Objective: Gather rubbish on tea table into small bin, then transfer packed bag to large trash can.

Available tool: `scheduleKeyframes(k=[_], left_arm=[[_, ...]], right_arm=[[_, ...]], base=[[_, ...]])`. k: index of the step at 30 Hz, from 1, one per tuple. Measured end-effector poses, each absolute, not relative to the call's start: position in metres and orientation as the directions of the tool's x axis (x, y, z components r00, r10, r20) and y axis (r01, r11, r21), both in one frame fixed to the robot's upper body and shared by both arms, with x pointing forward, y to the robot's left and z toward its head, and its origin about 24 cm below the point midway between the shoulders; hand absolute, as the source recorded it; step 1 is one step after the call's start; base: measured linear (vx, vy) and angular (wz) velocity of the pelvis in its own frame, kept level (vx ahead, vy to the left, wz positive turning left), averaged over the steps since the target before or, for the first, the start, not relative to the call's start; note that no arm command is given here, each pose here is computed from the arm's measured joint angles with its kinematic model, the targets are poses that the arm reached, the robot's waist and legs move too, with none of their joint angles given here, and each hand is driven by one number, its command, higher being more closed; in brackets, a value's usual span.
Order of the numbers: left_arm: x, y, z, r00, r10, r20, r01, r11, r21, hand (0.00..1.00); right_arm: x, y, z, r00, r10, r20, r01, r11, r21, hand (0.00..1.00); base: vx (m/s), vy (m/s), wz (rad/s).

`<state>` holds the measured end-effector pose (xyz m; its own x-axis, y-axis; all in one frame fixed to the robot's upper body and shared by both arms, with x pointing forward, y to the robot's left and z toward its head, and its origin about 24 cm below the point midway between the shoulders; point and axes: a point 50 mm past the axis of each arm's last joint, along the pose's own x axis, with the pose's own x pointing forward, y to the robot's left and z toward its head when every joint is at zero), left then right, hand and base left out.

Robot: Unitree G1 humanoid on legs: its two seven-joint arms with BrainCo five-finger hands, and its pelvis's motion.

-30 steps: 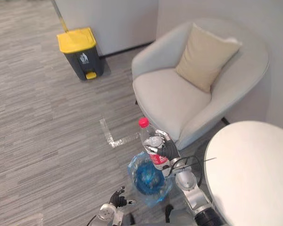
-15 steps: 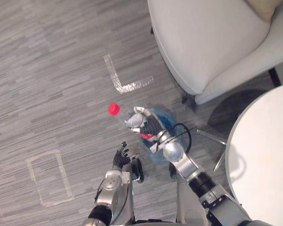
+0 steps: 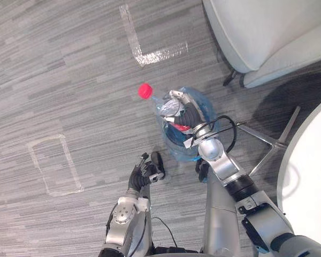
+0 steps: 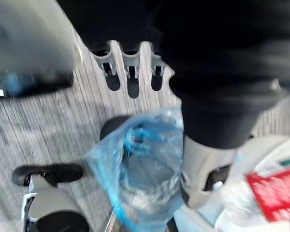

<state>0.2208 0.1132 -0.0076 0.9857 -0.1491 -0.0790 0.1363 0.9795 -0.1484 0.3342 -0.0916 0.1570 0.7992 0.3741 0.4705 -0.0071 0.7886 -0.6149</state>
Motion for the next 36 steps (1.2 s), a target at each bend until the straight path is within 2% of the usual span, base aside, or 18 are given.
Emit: scheduleKeyframes(k=[11, 12, 23, 25, 28, 32, 36], left_arm=[[0.224, 0.109, 0.021, 0.984, -0.175, 0.027, 0.177, 0.968, -0.177, 0.00], [0.224, 0.109, 0.023, 0.984, -0.173, 0.035, 0.176, 0.968, -0.180, 0.00], [0.230, 0.116, 0.059, 0.984, -0.123, 0.132, 0.149, 0.968, -0.204, 0.00], [0.233, 0.121, 0.054, 0.987, -0.114, 0.115, 0.136, 0.971, -0.199, 0.00], [0.251, 0.132, 0.031, 0.999, -0.023, 0.023, 0.027, 0.979, -0.200, 0.00], [0.249, 0.123, 0.029, 0.998, -0.022, 0.054, 0.032, 0.982, -0.185, 0.00], [0.247, 0.124, 0.014, 1.000, 0.012, -0.005, -0.013, 0.983, -0.182, 0.00]], right_arm=[[0.350, -0.117, 0.157, 0.862, 0.253, 0.440, 0.070, 0.801, -0.595, 1.00], [0.350, -0.118, 0.159, 0.860, 0.250, 0.445, 0.074, 0.802, -0.593, 0.00], [0.354, -0.125, 0.163, 0.873, 0.194, 0.448, 0.125, 0.799, -0.589, 0.00], [0.351, -0.123, 0.160, 0.873, 0.200, 0.446, 0.116, 0.802, -0.586, 0.00], [0.348, -0.116, 0.157, 0.868, 0.243, 0.433, 0.088, 0.783, -0.616, 0.00], [0.342, -0.115, 0.146, 0.874, 0.271, 0.402, 0.073, 0.746, -0.662, 0.00], [0.340, -0.115, 0.137, 0.881, 0.299, 0.366, 0.070, 0.684, -0.726, 0.00]], base=[[-0.07, -0.024, -0.01], [-0.07, -0.015, 0.02], [-0.08, -0.023, 0.04], [-0.08, -0.024, 0.03], [-0.09, -0.017, 0.01], [-0.08, 0.006, 0.02], [-0.09, -0.002, -0.01]])
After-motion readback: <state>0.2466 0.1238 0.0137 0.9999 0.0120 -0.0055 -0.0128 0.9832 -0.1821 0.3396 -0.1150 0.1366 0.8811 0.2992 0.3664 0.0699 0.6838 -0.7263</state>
